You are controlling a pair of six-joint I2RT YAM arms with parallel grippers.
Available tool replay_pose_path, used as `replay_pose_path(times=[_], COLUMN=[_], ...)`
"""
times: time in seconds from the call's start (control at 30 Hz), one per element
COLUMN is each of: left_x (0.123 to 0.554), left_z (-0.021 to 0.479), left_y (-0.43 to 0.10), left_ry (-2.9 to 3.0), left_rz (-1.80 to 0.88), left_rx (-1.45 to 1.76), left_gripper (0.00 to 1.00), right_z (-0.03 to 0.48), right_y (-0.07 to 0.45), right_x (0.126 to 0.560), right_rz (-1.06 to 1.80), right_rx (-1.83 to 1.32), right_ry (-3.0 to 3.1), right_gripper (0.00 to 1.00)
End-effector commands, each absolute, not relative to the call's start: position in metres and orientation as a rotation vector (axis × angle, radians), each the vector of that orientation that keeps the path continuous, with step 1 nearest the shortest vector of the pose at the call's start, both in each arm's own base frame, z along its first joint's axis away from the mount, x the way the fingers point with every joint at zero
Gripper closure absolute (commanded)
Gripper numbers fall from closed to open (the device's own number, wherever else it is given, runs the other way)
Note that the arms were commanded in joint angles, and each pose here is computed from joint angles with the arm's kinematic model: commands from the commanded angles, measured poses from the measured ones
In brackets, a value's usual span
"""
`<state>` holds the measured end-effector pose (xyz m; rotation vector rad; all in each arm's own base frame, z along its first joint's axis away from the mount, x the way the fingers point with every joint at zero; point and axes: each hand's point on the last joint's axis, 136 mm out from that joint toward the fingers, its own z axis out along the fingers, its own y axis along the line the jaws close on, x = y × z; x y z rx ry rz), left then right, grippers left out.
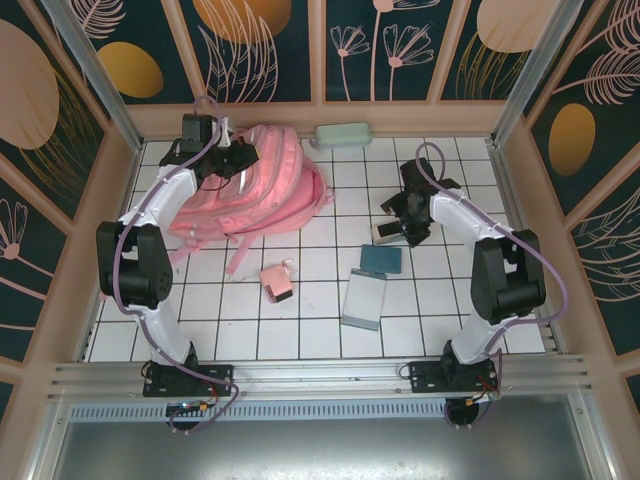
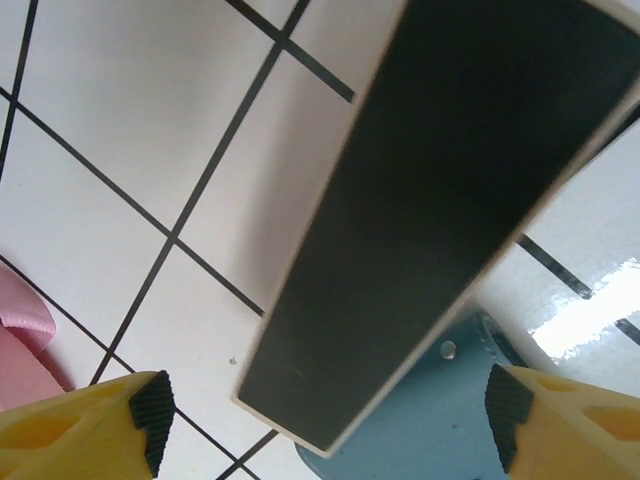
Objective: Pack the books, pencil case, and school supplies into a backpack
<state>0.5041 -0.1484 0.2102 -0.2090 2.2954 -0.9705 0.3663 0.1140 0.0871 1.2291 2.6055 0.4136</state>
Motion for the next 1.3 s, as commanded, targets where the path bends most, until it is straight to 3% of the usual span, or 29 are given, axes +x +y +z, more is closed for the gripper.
replay_pose_path(times=[0.0,0.7,0.93,1.13,1.27], left_x=[0.521,0.518,0.517,0.518,0.517], left_z=[0.218,0.219,0.219,0.218,0.217], left_y=[-0.140,-0.140,-0.139,-0.140,-0.142], left_ry=[2.225,2.228,2.229,2.230,2.232], left_rz=[-0.958,-0.953,-0.947,-0.953,-0.972], left_rx=[-0.204,-0.196,-0.195,-0.198,-0.205], left_gripper=[1.00,1.00,1.00,1.00,1.00], right_z=[0.089,0.055,0.063,0.071,0.086], right_y=[0.100,0.067,0.065,0.060,0.068], right_x=[0.356,0.401,0.394,0.381,0.386], right_rz=[0.353,0.228,0.222,0.258,0.364], right_rx=[1.237,1.249,1.223,1.235,1.204], right_ry=[2.607,2.653,2.656,2.623,2.574], right_gripper=[0.14,0.14,0.29,0.62,0.65])
